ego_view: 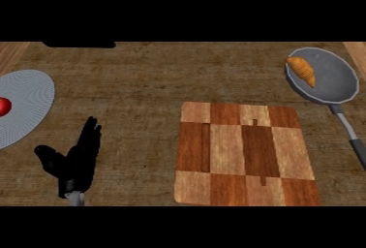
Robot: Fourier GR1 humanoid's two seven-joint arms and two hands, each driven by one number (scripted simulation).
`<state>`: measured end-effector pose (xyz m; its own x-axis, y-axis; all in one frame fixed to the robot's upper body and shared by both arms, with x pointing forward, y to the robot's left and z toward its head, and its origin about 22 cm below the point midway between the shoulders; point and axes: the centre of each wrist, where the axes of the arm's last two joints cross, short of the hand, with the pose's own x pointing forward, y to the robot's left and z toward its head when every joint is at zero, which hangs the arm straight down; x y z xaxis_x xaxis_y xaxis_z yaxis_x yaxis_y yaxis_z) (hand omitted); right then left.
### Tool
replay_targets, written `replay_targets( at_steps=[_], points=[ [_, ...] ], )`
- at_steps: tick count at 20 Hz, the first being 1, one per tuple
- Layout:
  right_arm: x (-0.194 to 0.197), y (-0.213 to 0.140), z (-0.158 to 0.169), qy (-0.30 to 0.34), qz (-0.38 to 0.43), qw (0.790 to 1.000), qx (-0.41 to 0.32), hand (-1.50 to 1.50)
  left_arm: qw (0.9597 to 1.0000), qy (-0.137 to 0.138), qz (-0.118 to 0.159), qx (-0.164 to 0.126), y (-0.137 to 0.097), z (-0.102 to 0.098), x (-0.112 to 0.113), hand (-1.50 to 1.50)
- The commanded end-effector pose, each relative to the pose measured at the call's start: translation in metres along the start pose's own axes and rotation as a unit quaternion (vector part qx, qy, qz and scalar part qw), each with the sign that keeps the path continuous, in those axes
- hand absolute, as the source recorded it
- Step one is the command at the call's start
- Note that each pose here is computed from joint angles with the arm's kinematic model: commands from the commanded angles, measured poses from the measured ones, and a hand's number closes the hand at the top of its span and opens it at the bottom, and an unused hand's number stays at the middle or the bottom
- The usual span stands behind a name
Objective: Pick the croissant from the cutting board and place it in the pan
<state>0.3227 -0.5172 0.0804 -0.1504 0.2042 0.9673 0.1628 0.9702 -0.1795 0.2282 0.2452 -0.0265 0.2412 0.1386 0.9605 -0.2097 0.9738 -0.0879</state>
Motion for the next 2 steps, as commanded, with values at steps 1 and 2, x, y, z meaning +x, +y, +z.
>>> replay_targets(
  at_steps=[1, 2],
  points=[
    [-0.007, 0.002, 0.005, 0.002, 0.003, 1.000, 0.011, -1.50, 0.9994, 0.033, -0.002, 0.003, 0.004, -0.001, -0.012, 0.00],
    [0.012, -0.024, 0.009, -0.002, 0.000, 1.000, 0.000, -1.50, 0.9995, 0.030, 0.002, 0.003, 0.006, 0.007, -0.001, 0.00]
  ],
)
